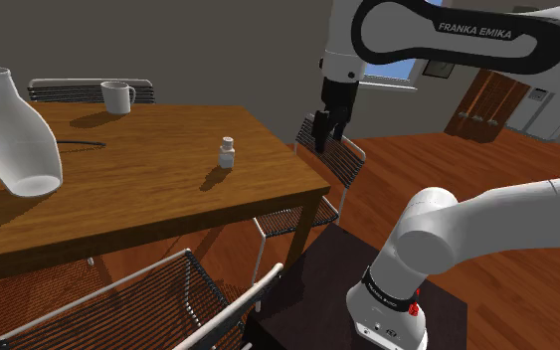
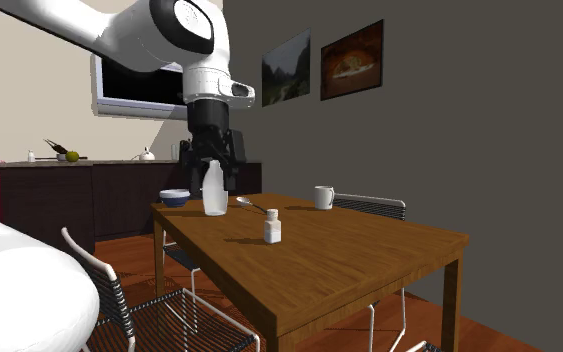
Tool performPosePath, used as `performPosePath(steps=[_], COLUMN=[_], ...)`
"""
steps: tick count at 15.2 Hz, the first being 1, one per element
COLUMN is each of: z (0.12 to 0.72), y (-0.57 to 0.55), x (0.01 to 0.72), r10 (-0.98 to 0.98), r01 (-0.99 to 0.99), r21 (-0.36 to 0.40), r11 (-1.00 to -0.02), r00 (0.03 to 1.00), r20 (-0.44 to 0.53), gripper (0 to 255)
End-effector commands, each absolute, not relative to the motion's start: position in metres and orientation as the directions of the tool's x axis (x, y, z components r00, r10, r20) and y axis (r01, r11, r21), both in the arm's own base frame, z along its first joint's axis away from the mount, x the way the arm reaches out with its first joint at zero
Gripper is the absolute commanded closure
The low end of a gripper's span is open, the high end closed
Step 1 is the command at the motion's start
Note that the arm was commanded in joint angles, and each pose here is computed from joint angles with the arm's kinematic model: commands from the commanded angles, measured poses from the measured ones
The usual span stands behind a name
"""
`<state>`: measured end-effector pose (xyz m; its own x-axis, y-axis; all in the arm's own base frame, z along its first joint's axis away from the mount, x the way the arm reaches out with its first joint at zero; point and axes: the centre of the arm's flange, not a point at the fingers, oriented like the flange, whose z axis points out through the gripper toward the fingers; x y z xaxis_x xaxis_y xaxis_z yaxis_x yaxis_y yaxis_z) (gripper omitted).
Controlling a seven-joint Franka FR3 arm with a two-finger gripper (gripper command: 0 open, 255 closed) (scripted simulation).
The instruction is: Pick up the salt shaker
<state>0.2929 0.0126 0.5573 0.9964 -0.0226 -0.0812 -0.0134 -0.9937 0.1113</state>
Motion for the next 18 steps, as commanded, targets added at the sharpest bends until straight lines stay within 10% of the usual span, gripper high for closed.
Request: performPosePath(steps=[1,18], z=[0.557,0.509], y=[0.013,0.046], x=[0.293,0.497], r10=[-0.023,-0.108], r01=[-0.013,-0.108], r21=[0.111,0.025], r11=[-0.994,-0.994], r00=[0.996,0.994], r20=[-0.081,-0.017], gripper=[0,0])
